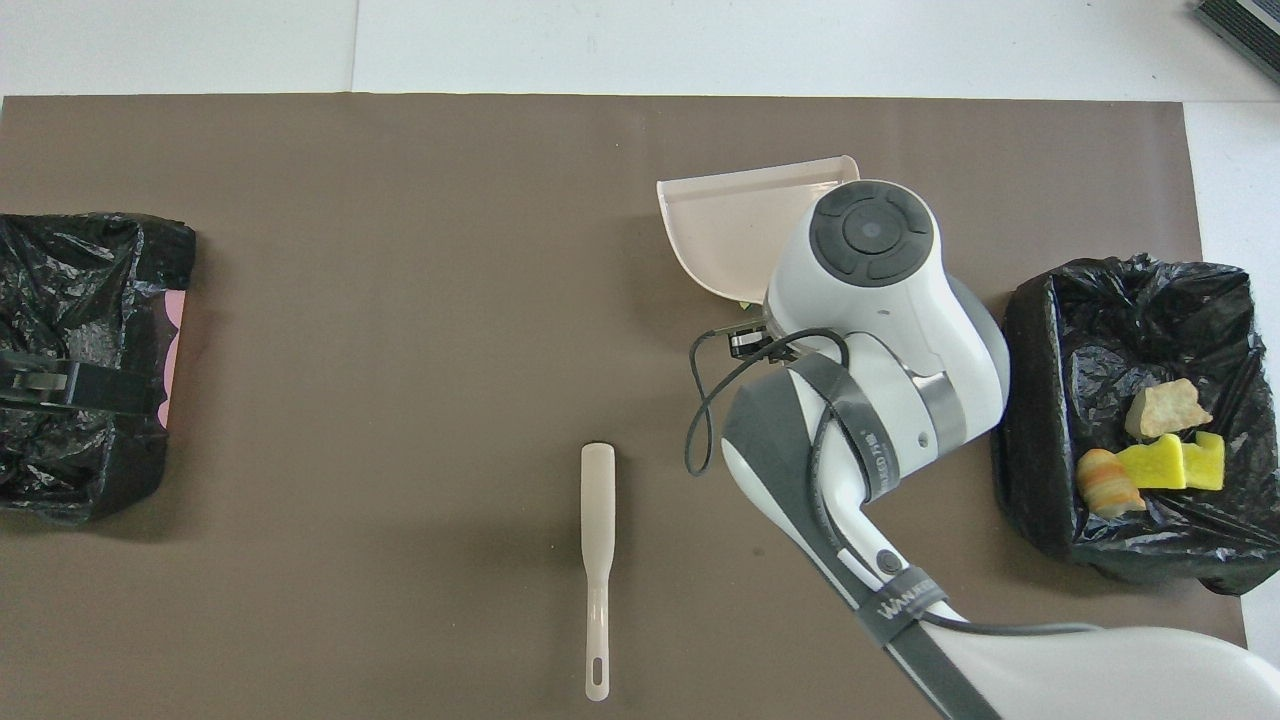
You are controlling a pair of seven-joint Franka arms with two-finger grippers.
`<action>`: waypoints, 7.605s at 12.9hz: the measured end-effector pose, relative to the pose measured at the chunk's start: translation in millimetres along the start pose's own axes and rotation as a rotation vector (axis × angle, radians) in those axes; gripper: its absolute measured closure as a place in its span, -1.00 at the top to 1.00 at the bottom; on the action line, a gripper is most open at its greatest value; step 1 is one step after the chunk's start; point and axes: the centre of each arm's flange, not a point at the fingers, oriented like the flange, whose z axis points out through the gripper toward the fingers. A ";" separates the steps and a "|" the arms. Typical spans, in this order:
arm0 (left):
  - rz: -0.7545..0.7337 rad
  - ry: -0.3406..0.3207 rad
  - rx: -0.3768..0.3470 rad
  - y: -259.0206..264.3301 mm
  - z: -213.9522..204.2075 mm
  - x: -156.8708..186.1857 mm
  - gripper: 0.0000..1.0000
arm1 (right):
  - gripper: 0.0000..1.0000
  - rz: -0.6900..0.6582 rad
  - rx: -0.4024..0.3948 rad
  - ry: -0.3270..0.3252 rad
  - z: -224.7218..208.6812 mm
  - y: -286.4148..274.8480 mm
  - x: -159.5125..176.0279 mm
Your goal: Sweep and dump trash in bin
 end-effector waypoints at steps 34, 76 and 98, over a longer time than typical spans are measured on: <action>-0.008 0.064 0.003 18.8 6.3 19.2 1.00 | 1.00 0.148 0.064 -0.163 40.2 -218.5 -178.5; 0.694 -0.007 -0.040 236.4 200.8 84.3 -0.34 | -0.47 0.458 -0.041 -0.272 87.6 28.8 -177.5; 1.282 -0.097 -0.076 174.9 268.0 14.4 -0.34 | -0.47 0.002 0.308 -0.239 33.9 -87.7 -110.3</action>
